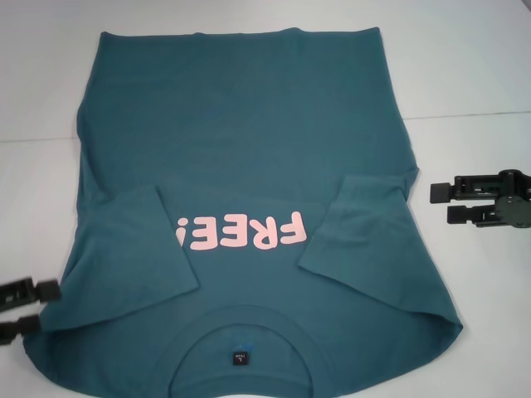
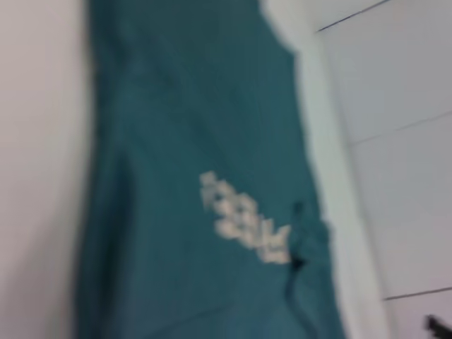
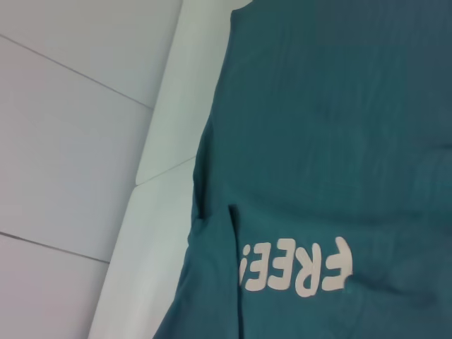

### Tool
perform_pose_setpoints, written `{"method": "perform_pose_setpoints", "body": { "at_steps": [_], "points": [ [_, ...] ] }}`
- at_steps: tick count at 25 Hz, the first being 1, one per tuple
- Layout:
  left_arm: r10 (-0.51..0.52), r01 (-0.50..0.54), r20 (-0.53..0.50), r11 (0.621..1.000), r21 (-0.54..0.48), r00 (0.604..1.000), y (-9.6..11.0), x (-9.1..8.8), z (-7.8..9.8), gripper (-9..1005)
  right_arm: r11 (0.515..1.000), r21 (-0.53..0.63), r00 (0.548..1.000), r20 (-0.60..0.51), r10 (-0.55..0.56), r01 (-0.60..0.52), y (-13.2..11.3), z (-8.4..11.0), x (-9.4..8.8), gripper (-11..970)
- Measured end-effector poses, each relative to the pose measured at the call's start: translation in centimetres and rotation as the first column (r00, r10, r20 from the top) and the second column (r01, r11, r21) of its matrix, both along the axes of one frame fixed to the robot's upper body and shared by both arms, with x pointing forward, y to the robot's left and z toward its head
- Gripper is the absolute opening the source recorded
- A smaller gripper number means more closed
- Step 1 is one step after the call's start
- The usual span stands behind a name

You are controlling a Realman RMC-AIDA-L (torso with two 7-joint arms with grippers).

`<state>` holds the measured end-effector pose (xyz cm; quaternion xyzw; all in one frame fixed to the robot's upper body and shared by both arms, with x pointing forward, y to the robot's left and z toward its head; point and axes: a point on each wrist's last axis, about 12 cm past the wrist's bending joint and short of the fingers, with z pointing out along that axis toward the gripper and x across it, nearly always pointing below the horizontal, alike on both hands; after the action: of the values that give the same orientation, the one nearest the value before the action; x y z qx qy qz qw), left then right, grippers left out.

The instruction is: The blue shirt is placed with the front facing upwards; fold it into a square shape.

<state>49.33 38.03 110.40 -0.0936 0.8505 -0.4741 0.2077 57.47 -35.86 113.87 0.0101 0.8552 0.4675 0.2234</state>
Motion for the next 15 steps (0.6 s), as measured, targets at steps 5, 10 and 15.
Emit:
{"method": "perform_pose_setpoints", "body": {
  "at_steps": [5, 10, 15],
  "points": [
    [-0.051, 0.046, 0.043, 0.993, 0.109, 0.998, 0.2, 0.1, 0.1, 940, 1.000, -0.006, 1.000, 0.006, 0.003, -0.003, 0.1, 0.2, 0.2, 818],
    [-0.020, 0.013, 0.039, 0.983, 0.185, 0.999, 0.8, -0.1, -0.5, 940, 1.000, -0.007, 1.000, 0.012, 0.005, -0.005, 0.2, 0.4, 0.5, 817],
    [0.006, -0.009, 0.012, 0.973, 0.231, 1.000, 1.0, 0.0, -1.3, 940, 1.000, -0.004, 1.000, 0.018, -0.001, 0.001, 0.2, 0.5, 0.6, 815]
  ]
}}
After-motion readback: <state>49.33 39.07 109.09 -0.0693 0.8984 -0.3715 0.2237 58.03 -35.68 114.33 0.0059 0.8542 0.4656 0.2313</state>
